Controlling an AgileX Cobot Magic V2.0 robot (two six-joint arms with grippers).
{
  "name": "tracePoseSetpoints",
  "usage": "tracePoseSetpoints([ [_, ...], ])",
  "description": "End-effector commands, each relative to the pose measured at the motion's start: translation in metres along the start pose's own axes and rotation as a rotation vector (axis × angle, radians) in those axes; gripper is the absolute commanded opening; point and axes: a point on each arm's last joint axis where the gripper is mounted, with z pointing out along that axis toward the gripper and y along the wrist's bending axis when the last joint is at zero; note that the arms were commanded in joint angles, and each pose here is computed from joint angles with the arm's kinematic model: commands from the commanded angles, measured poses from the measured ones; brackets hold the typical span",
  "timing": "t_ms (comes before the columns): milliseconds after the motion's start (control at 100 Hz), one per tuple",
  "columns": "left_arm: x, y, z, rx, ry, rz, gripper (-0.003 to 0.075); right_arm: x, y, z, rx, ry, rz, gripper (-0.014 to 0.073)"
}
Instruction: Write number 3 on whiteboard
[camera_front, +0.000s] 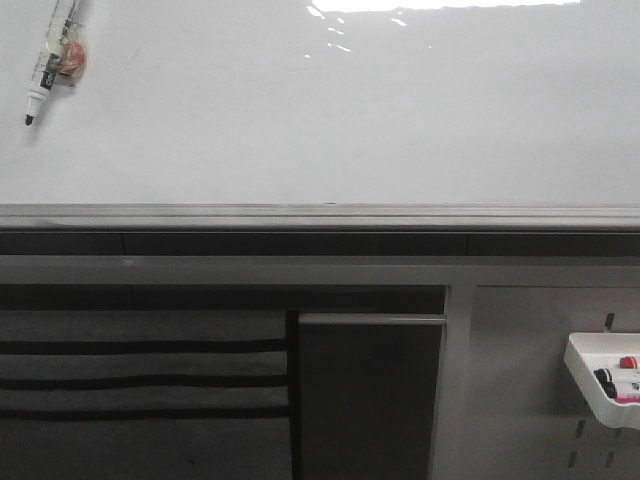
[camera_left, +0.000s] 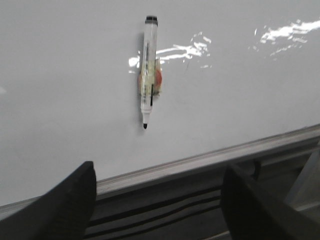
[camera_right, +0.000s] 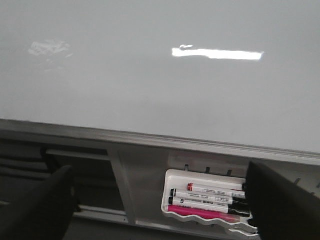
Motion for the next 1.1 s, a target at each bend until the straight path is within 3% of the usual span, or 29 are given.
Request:
tracePoseSetpoints([
  [0, -0.016, 0.005, 0.027, -0.018, -0.032, 0.011, 0.0448, -0.015, 0.0, 0.004, -0.012, -0.046, -0.018, 0.0615],
  [360, -0.027, 0.018, 0.126, -0.06, 0.011, 0.01, 0.0439, -0.016, 0.0, 0.008, -0.012, -0.035, -0.016, 0.0615],
  [880, -0.032, 0.014, 0.191, -0.038, 0.037, 0.039, 0.0437, -0.016, 0.0, 0.008, -0.013, -0.033, -0.016, 0.0615],
  [1089, -0.035, 0.015, 0.192, -0.05, -0.003, 0.04, 0.0299, -0.016, 0.0, 0.008, -0.011, -0.033, -0.017, 0.0615],
])
